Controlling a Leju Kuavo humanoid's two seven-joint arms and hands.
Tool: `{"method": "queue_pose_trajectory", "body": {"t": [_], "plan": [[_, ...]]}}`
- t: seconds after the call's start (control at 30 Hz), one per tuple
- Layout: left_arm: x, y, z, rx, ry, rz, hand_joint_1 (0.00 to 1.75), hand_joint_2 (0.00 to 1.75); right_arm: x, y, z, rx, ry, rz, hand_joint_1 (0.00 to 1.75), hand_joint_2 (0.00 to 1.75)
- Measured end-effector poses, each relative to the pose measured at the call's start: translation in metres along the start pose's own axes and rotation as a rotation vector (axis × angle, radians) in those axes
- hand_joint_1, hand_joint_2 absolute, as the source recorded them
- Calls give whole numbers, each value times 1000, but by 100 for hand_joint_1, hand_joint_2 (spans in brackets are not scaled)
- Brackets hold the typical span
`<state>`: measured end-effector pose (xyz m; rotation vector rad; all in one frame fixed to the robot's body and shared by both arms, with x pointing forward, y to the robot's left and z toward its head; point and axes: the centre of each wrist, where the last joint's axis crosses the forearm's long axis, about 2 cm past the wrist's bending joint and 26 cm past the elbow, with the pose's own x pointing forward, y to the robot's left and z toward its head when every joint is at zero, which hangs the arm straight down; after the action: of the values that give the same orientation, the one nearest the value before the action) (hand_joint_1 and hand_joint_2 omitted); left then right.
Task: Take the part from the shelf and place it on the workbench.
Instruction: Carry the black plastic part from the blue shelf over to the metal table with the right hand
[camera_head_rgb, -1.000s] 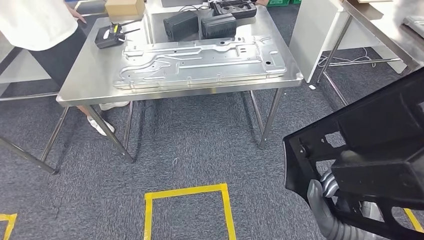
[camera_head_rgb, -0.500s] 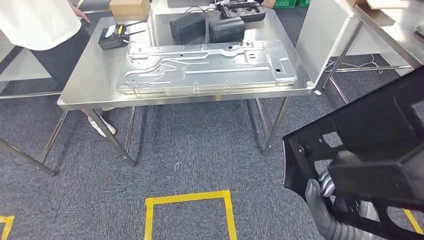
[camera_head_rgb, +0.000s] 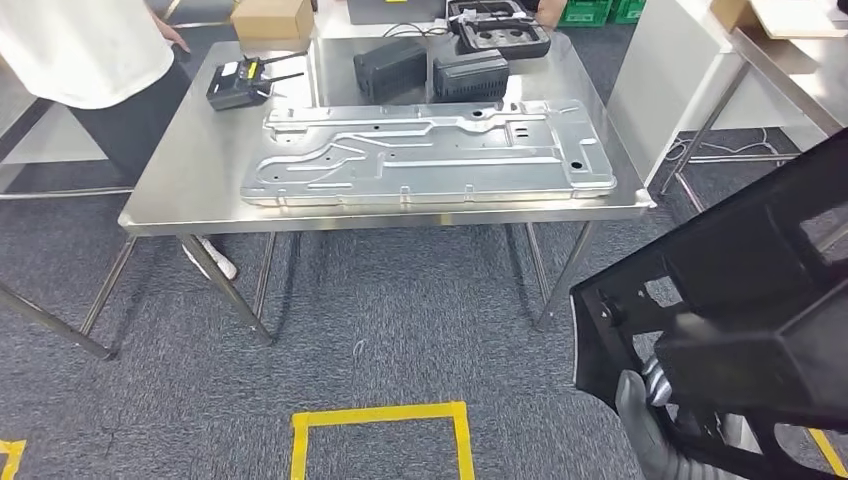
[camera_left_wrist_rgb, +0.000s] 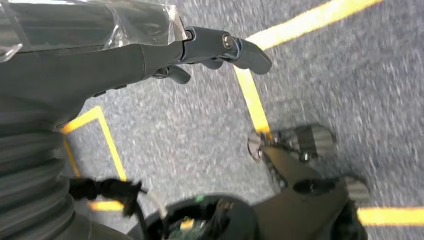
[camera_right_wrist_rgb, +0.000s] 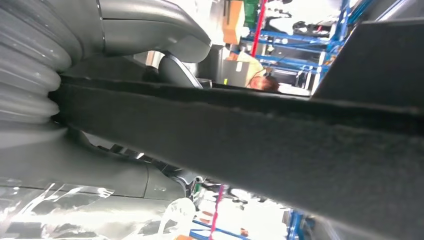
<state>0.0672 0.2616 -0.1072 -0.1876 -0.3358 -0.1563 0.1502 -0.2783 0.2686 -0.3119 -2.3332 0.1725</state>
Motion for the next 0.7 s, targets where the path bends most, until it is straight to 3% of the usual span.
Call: {"method": "queue_pose_trajectory", "body": {"t": [0.3,0.7], "plan": [[7,1,-1,-15,-7,5,0,175,1,-1,-1,2,-4,0,175,175],[2,0,0,-6,5,4,0,175,1,-2,-1,1,-6,5,175,175]]}}
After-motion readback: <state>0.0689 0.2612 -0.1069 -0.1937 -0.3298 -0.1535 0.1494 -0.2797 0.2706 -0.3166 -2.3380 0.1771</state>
